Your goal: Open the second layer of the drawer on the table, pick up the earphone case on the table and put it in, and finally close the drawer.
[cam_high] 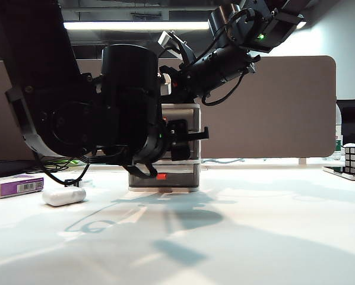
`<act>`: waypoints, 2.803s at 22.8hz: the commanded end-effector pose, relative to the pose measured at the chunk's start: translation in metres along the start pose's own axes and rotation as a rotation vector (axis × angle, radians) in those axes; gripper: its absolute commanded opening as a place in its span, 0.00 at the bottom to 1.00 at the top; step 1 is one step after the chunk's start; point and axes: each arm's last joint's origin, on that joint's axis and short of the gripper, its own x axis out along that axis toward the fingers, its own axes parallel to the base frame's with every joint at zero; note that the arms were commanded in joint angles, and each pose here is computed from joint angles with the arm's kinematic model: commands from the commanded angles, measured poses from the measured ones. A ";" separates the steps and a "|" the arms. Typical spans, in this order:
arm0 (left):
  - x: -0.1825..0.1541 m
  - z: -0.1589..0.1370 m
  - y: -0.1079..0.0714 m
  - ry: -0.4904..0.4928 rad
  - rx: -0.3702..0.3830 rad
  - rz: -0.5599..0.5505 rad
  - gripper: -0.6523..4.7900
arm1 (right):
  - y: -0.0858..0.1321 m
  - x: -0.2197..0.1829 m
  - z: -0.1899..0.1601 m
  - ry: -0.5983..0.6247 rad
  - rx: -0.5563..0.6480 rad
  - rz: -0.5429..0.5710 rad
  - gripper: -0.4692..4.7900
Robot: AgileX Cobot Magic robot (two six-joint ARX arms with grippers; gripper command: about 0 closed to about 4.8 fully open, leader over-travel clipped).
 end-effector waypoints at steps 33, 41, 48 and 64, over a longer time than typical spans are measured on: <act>0.000 -0.002 0.001 0.020 0.006 0.023 0.11 | 0.000 0.001 -0.004 0.022 0.019 -0.003 0.08; -0.008 -0.008 0.002 0.032 0.023 0.069 0.11 | -0.001 0.001 -0.006 0.045 0.031 -0.027 0.08; -0.018 -0.012 -0.003 0.031 0.018 0.038 0.11 | -0.001 0.000 -0.006 0.047 0.032 -0.029 0.08; -0.008 -0.006 0.006 0.003 -0.036 -0.064 0.43 | -0.001 0.000 -0.007 0.053 0.036 -0.028 0.08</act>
